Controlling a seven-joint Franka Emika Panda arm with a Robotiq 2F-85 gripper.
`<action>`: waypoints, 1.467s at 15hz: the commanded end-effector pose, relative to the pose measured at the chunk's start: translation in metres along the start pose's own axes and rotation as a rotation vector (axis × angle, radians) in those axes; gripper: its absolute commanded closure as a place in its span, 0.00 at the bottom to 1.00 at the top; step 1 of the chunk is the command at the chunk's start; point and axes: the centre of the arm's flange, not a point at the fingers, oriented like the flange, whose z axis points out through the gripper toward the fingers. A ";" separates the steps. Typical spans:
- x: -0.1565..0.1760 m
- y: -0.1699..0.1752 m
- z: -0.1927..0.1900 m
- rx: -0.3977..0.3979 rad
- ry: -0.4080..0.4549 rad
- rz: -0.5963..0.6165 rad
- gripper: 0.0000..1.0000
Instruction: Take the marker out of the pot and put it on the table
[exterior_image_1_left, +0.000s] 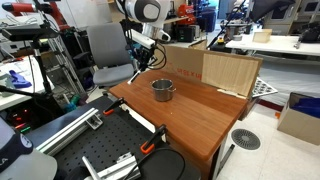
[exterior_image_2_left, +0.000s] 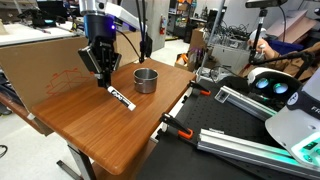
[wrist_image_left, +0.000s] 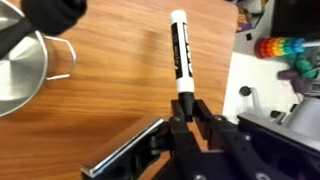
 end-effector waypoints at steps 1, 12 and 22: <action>0.026 0.001 0.007 -0.024 -0.076 0.036 0.95; 0.069 0.015 0.041 -0.076 -0.155 0.158 0.95; 0.089 0.019 0.057 -0.129 -0.235 0.225 0.19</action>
